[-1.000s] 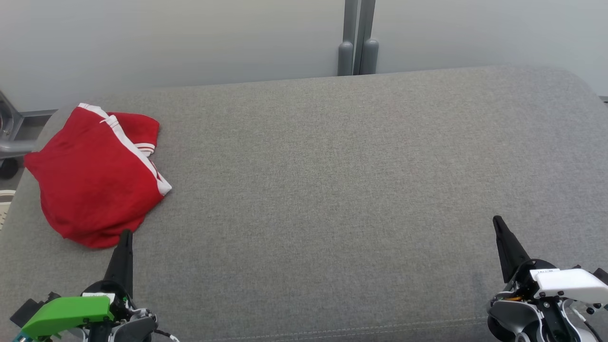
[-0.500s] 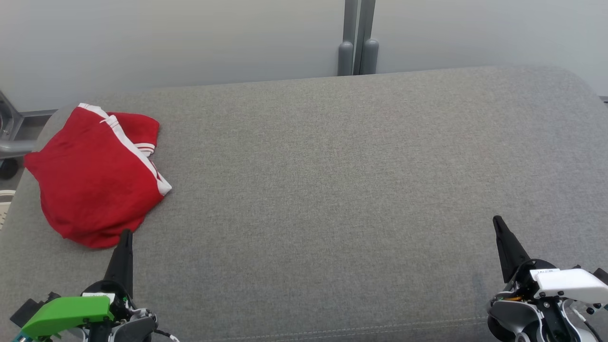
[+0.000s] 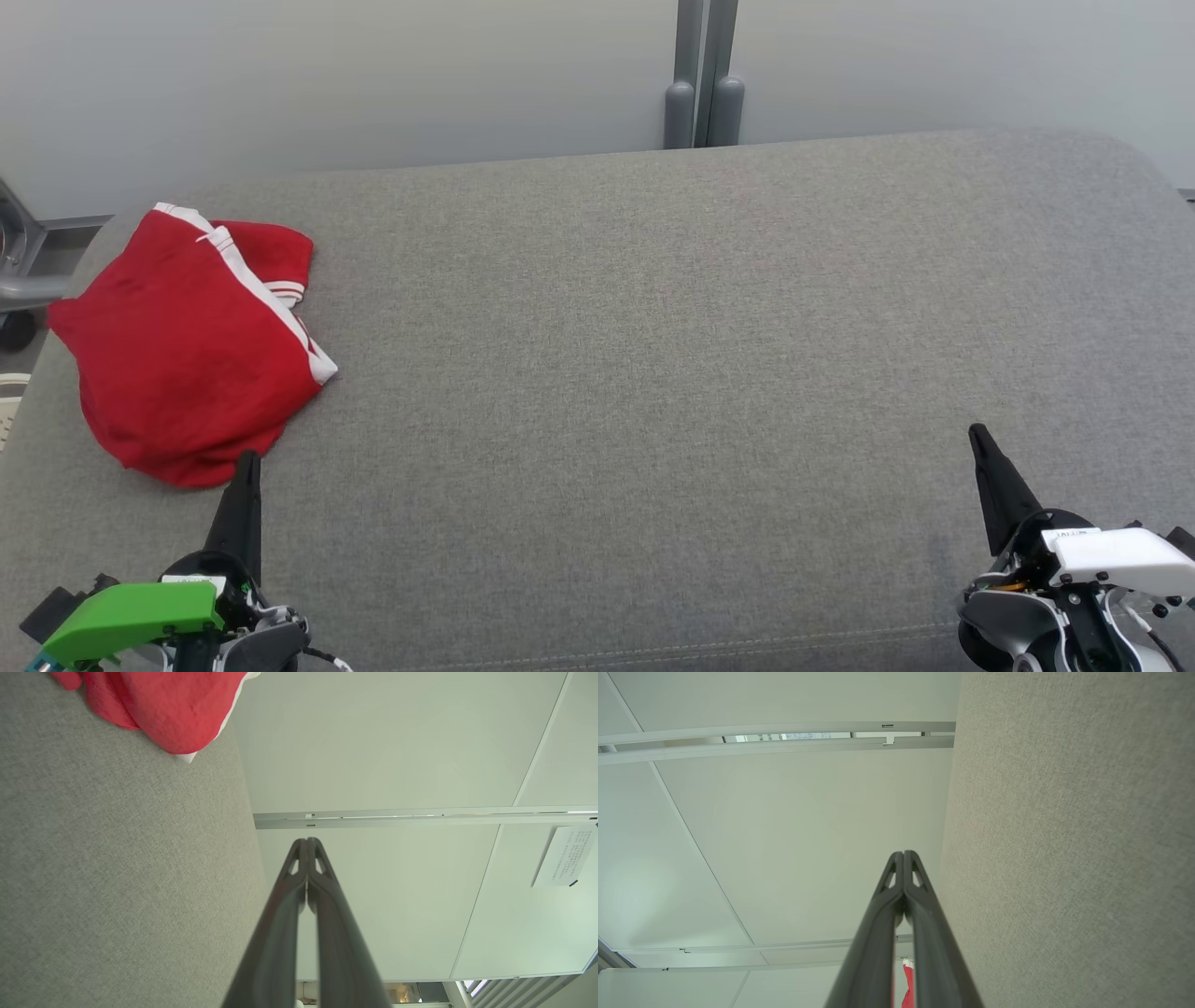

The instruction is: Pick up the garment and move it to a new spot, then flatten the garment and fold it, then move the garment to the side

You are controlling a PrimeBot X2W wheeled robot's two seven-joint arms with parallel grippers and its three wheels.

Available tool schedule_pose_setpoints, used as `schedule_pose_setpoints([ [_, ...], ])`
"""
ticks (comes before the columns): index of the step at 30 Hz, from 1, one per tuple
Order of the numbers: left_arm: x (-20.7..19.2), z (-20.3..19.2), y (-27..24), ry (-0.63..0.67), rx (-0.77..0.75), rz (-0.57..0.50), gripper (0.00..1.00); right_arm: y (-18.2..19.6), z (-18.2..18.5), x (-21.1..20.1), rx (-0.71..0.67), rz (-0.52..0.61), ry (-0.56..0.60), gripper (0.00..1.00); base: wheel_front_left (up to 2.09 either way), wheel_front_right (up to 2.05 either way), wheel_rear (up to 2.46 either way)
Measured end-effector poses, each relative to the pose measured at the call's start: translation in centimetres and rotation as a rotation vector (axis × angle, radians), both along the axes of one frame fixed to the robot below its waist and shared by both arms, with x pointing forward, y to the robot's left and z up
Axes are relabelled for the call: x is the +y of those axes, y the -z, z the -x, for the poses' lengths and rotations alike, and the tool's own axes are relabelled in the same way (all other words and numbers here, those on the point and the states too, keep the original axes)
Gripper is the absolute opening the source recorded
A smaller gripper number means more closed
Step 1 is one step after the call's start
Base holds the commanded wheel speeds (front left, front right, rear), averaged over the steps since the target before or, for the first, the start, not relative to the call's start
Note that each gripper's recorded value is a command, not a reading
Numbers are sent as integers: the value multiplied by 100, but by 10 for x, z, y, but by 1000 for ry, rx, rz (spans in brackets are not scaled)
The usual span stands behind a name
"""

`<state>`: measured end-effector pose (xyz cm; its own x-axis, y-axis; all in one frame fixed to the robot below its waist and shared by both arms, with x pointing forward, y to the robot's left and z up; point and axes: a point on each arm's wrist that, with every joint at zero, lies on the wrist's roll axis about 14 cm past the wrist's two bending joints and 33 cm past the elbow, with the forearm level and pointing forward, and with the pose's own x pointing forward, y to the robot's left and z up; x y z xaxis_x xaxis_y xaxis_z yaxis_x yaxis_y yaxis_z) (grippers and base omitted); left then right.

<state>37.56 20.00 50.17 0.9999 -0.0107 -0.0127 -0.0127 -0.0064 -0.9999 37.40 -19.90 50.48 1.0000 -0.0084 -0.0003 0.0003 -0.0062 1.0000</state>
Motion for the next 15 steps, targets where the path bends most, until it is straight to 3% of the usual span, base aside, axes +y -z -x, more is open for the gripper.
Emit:
schedule_pose_setpoints([
  [15, 0, 0, 0, 0, 0, 0, 0, 0, 0, 0, 0, 0, 0, 0, 0, 0, 0],
])
